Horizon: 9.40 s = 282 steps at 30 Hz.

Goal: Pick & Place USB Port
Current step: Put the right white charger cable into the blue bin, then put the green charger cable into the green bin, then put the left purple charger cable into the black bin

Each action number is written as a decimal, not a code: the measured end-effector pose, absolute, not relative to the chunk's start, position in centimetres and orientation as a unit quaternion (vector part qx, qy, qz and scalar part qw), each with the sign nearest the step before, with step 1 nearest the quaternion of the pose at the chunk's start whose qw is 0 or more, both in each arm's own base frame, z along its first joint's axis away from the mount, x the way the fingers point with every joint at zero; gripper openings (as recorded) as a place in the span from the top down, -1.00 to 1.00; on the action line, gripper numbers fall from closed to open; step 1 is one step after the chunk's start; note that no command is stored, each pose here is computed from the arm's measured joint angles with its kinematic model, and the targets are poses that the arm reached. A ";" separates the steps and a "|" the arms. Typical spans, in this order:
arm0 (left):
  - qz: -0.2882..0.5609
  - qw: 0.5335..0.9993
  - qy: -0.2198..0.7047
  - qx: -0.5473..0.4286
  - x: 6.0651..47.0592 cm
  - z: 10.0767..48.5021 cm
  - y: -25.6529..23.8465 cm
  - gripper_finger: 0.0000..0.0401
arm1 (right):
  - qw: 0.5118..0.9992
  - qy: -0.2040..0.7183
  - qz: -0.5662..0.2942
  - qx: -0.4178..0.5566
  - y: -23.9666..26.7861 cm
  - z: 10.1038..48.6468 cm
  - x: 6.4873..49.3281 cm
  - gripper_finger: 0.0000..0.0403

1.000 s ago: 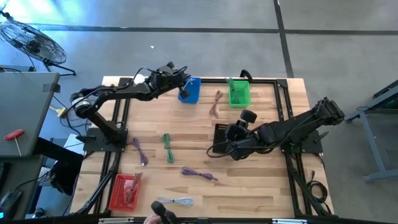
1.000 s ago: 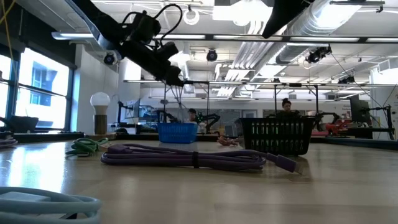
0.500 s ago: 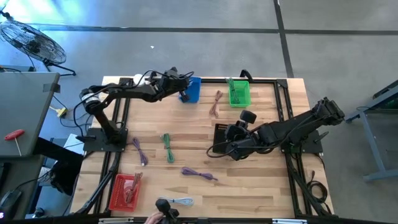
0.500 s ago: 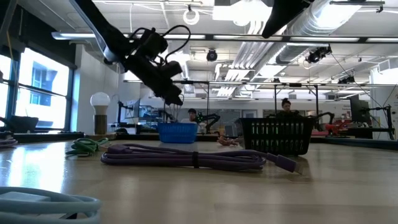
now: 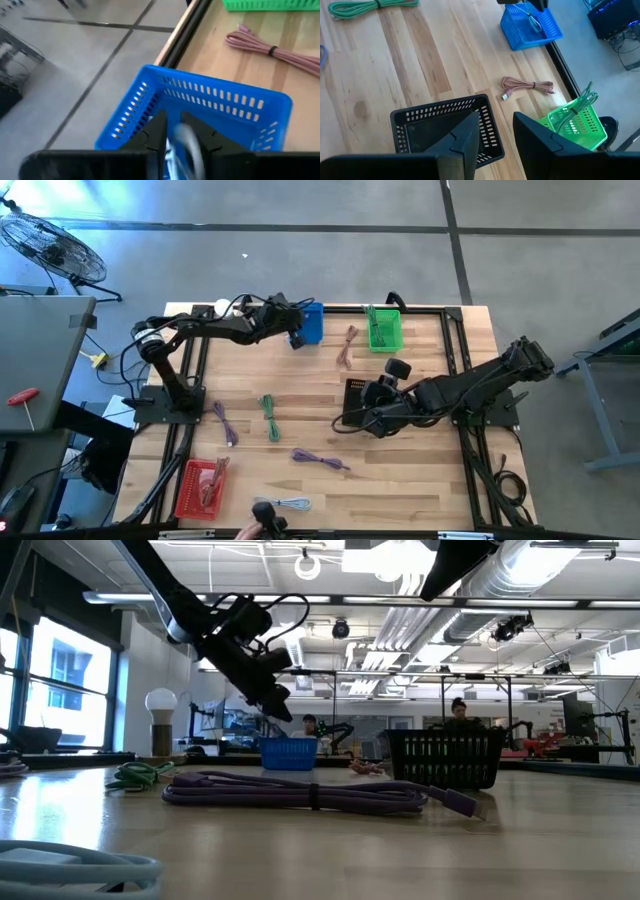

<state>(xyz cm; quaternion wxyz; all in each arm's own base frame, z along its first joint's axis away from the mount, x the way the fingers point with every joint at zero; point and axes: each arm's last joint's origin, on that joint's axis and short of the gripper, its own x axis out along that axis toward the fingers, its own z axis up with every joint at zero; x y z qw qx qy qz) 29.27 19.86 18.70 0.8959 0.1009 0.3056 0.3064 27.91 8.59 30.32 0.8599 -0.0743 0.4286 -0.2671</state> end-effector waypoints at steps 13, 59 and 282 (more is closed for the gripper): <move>0.272 0.916 0.283 0.086 29.6 19.9 18.6 0.11 | 0.860 0.429 -0.265 -0.075 8.7 30.3 27.9 0.44; -0.167 0.823 0.479 0.255 19.0 27.0 -4.1 -0.08 | 0.886 0.408 -0.218 -0.011 9.3 30.6 28.9 0.44; 0.222 0.883 0.360 0.201 21.1 26.0 -2.3 0.03 | 0.875 0.266 -0.332 0.231 -18.9 22.0 24.1 -0.15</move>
